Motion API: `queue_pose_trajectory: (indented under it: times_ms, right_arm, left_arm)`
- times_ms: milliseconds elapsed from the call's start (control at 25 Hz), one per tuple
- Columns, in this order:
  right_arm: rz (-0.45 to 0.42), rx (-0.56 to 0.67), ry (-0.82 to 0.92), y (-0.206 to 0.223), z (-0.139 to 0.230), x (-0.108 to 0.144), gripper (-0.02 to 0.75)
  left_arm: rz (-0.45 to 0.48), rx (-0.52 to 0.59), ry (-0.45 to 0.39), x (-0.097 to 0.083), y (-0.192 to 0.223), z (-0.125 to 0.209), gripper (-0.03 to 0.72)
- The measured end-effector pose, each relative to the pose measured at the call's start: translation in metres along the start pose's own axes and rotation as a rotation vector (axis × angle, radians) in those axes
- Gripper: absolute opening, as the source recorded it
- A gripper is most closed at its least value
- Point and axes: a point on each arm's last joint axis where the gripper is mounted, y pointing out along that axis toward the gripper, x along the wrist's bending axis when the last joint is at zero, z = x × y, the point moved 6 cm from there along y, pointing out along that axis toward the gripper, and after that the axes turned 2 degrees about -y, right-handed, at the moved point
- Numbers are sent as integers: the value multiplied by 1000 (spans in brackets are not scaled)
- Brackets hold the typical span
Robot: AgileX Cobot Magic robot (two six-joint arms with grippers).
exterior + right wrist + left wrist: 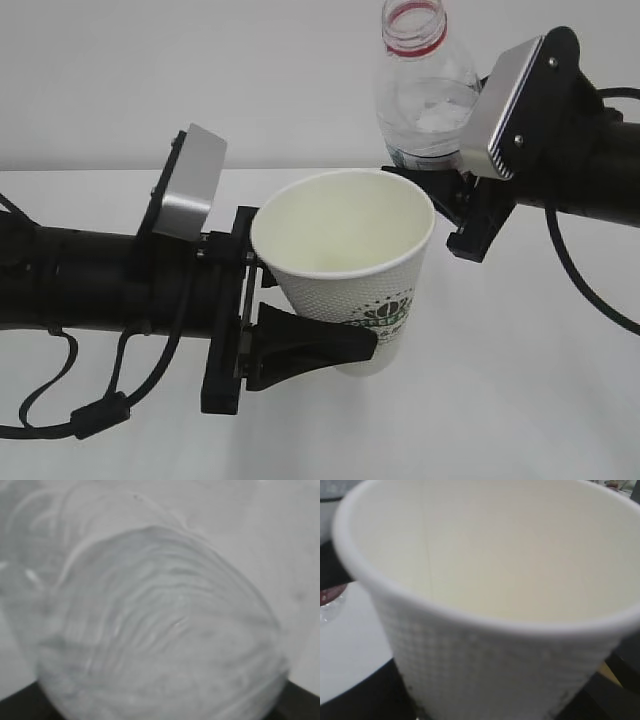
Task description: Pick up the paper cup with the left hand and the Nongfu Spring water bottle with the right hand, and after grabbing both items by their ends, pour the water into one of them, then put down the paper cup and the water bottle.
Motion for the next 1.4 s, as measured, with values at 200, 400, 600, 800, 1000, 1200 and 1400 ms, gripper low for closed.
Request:
queue_pose_trajectory:
  times_ms: [200, 400, 600, 800, 1000, 1200, 1400]
  right_arm:
    - [18, -22, -29, 2, -9, -10, 493]
    - [14, -32, -69, 3, -13, -13, 493]
    - [9, -27, -96, 3, -12, -12, 493]
    - [6, -23, -113, 3, -12, -12, 493]
    - [6, -12, -138, 3, -10, -12, 493]
    - [6, -10, -151, 3, -10, -12, 493]
    - [6, -8, -174, 3, -9, -12, 493]
  left_arm:
    - [14, 10, 4, -2, 0, 2, 504]
    - [13, 19, -14, -2, 0, 3, 504]
    - [-1, 38, -18, 0, 0, 6, 504]
    - [-7, 47, -19, 1, 0, 7, 504]
    - [-7, 47, -19, 1, 0, 7, 503]
    - [-7, 48, -19, 1, 0, 7, 503]
    - [-7, 51, -18, 1, 0, 8, 503]
